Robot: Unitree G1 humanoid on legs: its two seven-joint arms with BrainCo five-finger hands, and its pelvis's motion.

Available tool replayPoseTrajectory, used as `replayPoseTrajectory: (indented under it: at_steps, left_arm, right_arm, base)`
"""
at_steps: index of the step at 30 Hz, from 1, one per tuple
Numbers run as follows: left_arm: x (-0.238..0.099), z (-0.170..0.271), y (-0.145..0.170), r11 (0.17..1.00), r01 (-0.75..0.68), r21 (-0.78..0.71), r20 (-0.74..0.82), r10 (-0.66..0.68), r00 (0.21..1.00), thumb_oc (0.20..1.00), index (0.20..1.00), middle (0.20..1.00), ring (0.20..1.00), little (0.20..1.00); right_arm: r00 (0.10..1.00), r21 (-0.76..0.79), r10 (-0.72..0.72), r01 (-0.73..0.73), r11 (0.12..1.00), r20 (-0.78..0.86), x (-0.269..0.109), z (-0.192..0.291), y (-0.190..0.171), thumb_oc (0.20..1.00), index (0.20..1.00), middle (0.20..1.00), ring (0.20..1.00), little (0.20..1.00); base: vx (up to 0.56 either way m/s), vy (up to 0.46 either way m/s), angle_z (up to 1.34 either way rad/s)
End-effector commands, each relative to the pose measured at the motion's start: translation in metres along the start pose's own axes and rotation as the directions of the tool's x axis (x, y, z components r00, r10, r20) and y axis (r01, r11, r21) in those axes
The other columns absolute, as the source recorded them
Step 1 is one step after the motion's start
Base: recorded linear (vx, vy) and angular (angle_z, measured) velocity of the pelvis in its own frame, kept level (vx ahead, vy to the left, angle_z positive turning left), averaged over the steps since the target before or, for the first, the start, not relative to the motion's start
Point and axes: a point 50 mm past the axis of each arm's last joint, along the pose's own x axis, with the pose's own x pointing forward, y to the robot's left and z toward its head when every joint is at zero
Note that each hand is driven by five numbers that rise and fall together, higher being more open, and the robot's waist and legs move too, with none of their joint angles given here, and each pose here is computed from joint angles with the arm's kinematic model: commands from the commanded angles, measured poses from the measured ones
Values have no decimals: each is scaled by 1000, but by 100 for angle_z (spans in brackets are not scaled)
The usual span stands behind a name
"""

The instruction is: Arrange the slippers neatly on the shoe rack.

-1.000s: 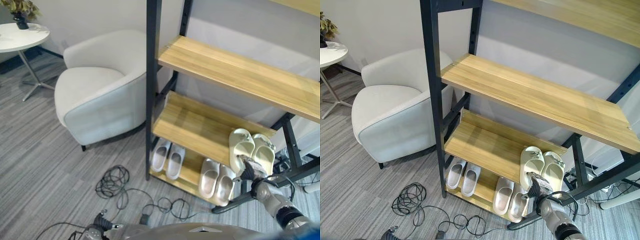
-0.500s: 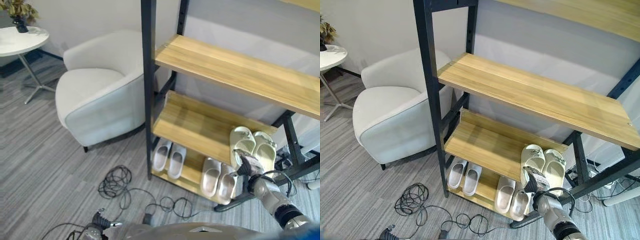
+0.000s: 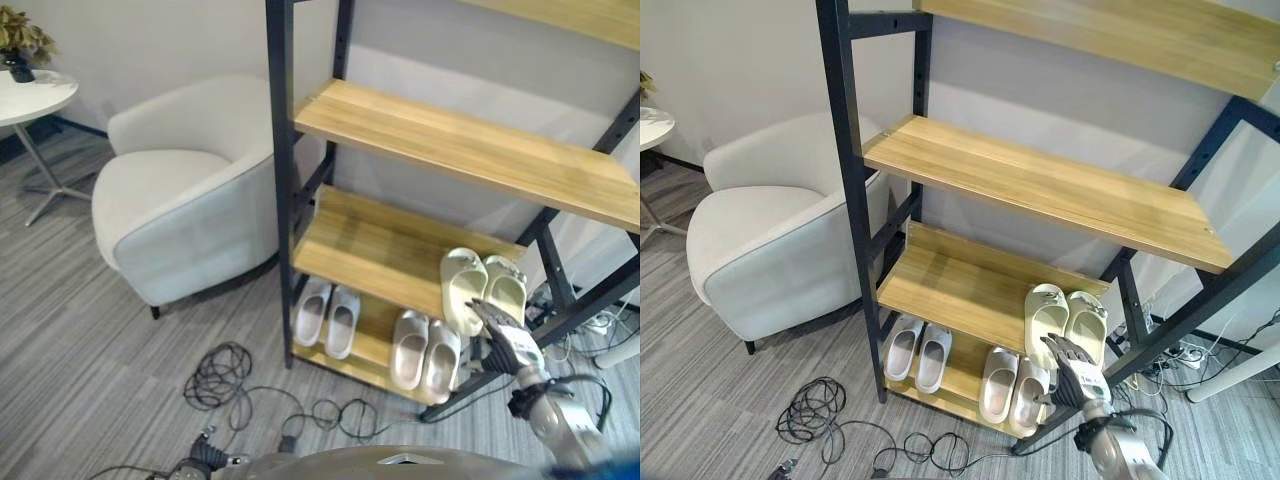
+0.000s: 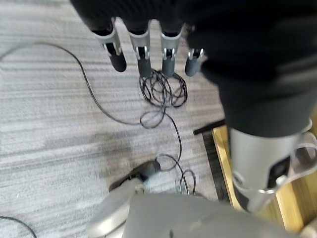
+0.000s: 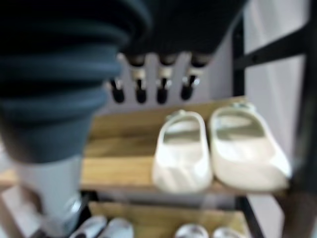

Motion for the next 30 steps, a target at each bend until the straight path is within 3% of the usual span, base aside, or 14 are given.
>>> replayPoseTrajectory:
  at_steps: [1,2,3,5,7,9,12,14,18,22,26,30]
  left_arm:
    - [1,15,-5,1000,13,11,73,-14,997,1000,1000,1000,1000,1000]
    - [1,15,-5,1000,13,12,72,-14,997,1000,1000,1000,1000,1000]
    - [-1,11,-12,998,45,32,59,-47,997,1000,1000,1000,1000,1000]
    - [-2,9,-21,996,79,32,51,-81,995,1000,1000,1000,1000,1000]
    - [-2,6,-21,996,84,26,34,-85,996,1000,1000,1000,1000,1000]
    - [-4,-2,-24,995,97,34,5,-97,995,1000,1000,1000,1000,1000]
    - [-5,-10,-28,993,112,35,-47,-110,993,1000,1000,1000,1000,1000]
    - [-3,-11,-26,993,112,24,-75,-110,991,1000,1000,1000,1000,1000]
    - [0,0,-25,992,121,23,-57,-119,991,1000,1000,1000,1000,1000]
    - [2,9,-29,991,137,-3,-38,-137,990,1000,1000,1000,1000,1000]
    - [2,20,-36,985,167,-30,-18,-168,986,1000,1000,1000,1000,1000]
    - [3,24,-37,985,167,-48,-12,-168,986,1000,1000,1000,1000,1000]
  right_arm:
    - [998,55,48,-50,997,29,-2,7,8,1000,1000,1000,1000,1000]
    - [998,55,49,-50,997,29,-2,7,8,1000,1000,1000,1000,1000]
    - [980,103,193,-188,977,-48,-19,-2,47,1000,1000,1000,1000,1000]
    - [915,251,346,-292,923,-207,-42,-16,94,1000,1000,1000,1000,1000]
    - [840,369,432,-307,877,-329,-64,-27,118,1000,1000,1000,1000,1000]
    - [749,515,488,-230,826,-448,-83,-37,135,1000,1000,1000,1000,1000]
    - [592,679,543,11,734,-596,-102,-51,148,1000,1000,1000,1000,1000]
    - [482,711,587,114,694,-651,-113,-57,156,1000,1000,1000,1000,1000]
    - [363,732,640,241,637,-677,-121,-60,163,1000,1000,1000,1000,1000]
    - [286,738,680,279,615,-675,-132,-59,169,1000,1000,1000,1000,1000]
    - [211,749,742,400,529,-637,-140,-51,178,1000,1000,1000,1000,1000]
    - [236,760,747,415,500,-621,-128,-47,178,1000,1000,1000,1000,1000]
  base:
    - [-28,9,-9]
    - [-39,11,-5]
    - [-33,16,-3]
    - [-136,14,-8]
    - [-138,9,-24]
    - [-93,-3,-42]
    - [-84,-2,-30]
    - [-90,4,-18]
    - [-47,7,-40]
    - [-8,4,19]
    - [3,-15,-2]
    - [-11,-24,2]
